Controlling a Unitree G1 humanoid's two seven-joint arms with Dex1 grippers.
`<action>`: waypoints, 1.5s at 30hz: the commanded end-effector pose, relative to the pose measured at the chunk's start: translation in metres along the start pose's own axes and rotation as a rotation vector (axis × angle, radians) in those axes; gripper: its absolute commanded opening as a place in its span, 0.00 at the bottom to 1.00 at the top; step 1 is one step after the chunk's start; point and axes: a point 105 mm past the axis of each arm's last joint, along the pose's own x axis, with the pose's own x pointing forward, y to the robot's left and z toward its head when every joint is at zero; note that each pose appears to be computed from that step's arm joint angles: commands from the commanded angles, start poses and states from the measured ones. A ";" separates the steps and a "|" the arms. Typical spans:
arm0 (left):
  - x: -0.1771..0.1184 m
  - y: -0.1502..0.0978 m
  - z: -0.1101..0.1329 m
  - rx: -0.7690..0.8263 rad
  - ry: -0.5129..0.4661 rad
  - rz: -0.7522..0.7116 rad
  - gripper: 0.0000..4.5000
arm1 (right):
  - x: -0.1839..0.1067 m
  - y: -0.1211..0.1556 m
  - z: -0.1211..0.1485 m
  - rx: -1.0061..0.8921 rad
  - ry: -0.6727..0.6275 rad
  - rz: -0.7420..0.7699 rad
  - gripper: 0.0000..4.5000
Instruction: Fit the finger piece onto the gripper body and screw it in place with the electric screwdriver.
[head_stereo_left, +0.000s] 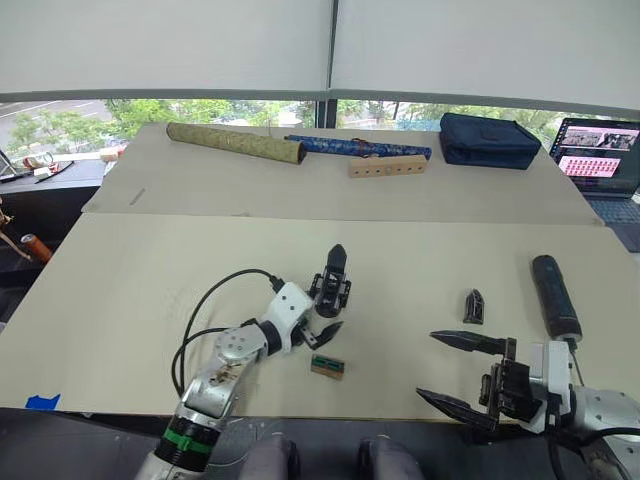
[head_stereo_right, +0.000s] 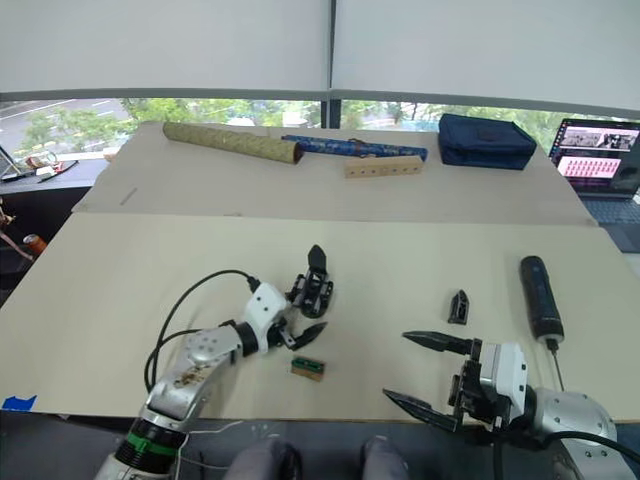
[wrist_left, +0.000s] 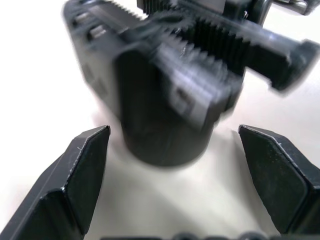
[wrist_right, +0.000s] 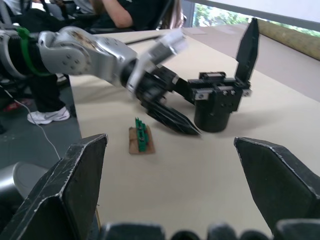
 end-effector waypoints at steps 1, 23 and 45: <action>-0.022 0.005 0.016 0.001 -0.054 -0.065 0.99 | -0.009 -0.002 0.009 -0.032 -0.012 -0.043 1.00; -0.112 0.029 0.095 0.046 -0.233 -0.473 0.99 | -0.083 -0.035 -0.018 0.206 0.272 -0.979 1.00; -0.105 0.013 0.111 0.104 -0.264 -0.460 0.99 | -0.009 -0.125 -0.029 0.574 0.553 -1.193 1.00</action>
